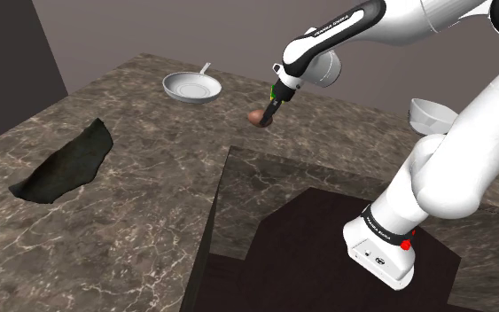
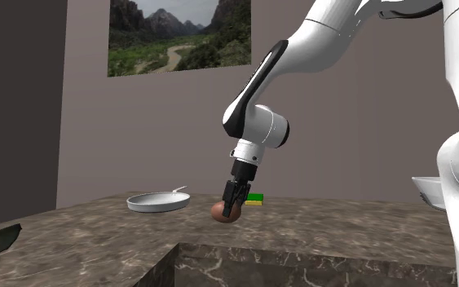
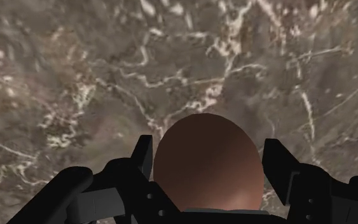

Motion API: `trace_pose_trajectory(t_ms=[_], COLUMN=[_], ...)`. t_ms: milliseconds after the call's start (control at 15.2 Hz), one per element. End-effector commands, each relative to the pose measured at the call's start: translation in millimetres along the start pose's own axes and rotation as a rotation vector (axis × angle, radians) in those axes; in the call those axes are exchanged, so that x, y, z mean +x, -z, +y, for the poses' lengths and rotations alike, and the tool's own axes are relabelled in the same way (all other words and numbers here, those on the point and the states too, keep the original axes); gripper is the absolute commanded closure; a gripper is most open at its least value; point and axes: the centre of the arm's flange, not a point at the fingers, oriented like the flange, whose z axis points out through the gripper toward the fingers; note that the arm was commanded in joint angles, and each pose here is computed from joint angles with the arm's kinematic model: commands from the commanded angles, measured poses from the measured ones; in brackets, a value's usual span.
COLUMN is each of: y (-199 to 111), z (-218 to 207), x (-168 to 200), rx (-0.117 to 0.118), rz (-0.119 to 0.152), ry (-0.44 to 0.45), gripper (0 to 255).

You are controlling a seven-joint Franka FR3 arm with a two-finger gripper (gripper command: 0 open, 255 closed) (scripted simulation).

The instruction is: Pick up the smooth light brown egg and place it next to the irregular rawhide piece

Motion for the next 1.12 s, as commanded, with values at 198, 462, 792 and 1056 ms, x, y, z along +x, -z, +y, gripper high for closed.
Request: trace_pose_trajectory(t_ms=[198, 462, 792, 1056], y=[14.5, 34.7, 59.9, 80.1], z=[-2.4, -5.6, -9.7, -12.9], x=[3.6, 9.0, 15.7, 21.0], rx=[0.000, 0.000, 0.000, 0.000], rz=[-0.001, -0.001, -0.001, -0.001], ry=[0.000, 0.000, 0.000, 0.000], gripper=[255, 255, 255, 255])
